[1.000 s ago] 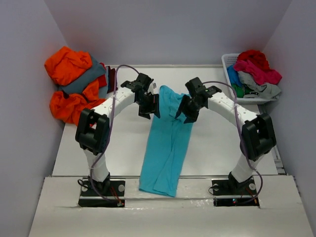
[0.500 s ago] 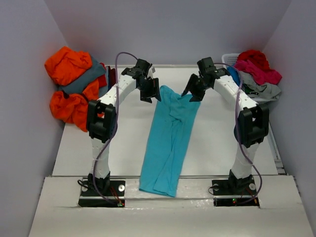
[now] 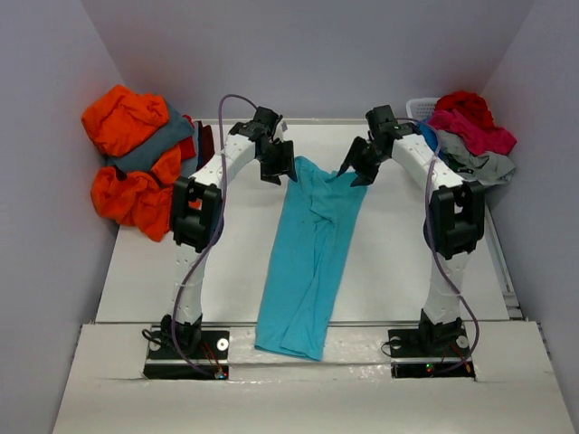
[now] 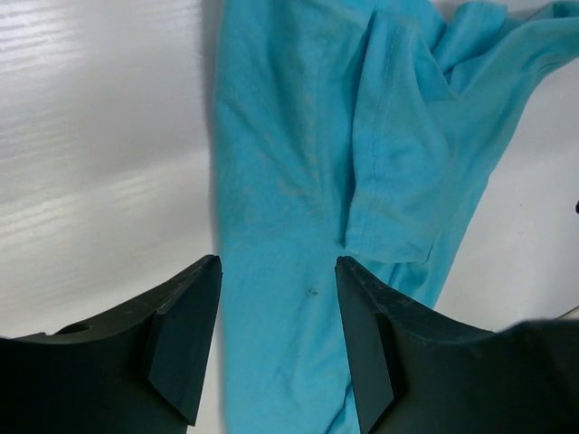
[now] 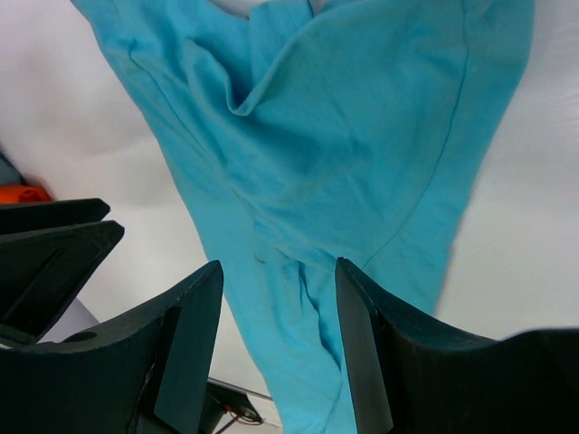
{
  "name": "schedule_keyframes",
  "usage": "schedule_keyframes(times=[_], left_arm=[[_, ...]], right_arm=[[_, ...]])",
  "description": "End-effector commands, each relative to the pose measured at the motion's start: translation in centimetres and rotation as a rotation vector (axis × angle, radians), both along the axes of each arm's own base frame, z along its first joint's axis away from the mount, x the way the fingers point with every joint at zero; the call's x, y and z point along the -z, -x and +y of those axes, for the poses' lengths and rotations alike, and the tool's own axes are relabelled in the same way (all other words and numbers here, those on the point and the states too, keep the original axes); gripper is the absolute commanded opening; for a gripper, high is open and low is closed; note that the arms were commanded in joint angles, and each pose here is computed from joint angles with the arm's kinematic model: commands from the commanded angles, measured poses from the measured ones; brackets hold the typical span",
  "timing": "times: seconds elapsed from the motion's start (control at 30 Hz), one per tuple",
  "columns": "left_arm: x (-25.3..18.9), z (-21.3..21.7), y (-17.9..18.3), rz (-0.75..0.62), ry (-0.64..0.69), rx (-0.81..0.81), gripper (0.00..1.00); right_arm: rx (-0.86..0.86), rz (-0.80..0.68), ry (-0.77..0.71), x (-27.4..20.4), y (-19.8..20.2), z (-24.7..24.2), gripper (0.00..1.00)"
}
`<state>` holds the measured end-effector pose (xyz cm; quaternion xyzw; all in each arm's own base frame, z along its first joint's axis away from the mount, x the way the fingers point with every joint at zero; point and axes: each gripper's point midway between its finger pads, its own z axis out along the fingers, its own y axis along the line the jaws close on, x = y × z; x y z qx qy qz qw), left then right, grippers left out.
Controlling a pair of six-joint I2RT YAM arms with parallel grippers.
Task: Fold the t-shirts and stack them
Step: Rotate the rectangle-folded T-shirt at the center of the board.
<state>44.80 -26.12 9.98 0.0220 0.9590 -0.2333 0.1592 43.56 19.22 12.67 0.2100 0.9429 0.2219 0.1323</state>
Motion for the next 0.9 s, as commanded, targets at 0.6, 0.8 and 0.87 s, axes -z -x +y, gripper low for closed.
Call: schedule_keyframes(times=[0.6,0.8,0.87], left_arm=[[1.1,-3.3,-3.6,-0.037,0.172,0.089,0.64],[0.7,-3.1,-3.8,-0.055,0.163,0.092,0.65],[1.0,-3.0,-3.7,-0.049,0.155,0.092,0.65]], right_arm=[[0.004,-0.037,-0.012,1.3,-5.1,-0.5,0.57],[-0.014,-0.048,-0.005,0.9,-6.2,-0.3,0.56],[-0.007,-0.052,-0.005,0.9,-6.5,-0.8,0.56]])
